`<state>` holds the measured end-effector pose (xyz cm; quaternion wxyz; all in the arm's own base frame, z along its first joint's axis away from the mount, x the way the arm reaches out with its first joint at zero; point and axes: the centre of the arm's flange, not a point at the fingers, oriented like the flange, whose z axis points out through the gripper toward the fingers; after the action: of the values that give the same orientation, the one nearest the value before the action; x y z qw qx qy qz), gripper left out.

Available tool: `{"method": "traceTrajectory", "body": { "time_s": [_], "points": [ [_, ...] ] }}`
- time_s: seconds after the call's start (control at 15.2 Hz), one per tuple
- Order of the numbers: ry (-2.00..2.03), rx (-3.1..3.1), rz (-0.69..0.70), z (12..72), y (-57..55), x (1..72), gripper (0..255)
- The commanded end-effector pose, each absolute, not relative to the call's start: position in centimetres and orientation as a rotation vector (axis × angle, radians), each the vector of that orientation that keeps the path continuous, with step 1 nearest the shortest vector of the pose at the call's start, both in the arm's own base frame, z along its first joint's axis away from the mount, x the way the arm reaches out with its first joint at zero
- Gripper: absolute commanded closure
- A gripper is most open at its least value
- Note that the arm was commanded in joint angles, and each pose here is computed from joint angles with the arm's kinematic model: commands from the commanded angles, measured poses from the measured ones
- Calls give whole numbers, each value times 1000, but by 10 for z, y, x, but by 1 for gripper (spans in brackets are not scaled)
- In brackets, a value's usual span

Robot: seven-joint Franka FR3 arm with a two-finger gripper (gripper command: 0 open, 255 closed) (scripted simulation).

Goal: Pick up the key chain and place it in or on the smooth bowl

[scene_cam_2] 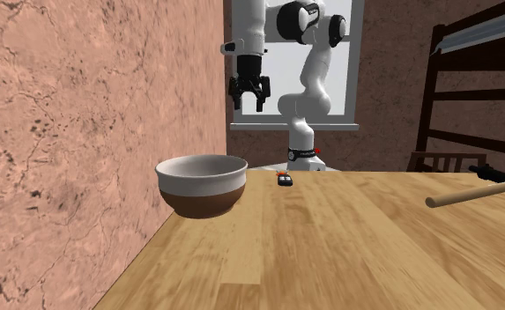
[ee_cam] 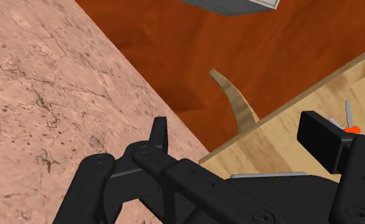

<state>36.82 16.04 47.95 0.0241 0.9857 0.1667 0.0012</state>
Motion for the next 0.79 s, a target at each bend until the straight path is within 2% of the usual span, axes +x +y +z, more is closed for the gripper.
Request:
{"method": "traceTrajectory", "body": {
  "time_s": [0.0,0.73],
  "points": [
    [576,3045,20,466,185,371,0],
    [899,2990,95,402,308,380,0]
  ]
}}
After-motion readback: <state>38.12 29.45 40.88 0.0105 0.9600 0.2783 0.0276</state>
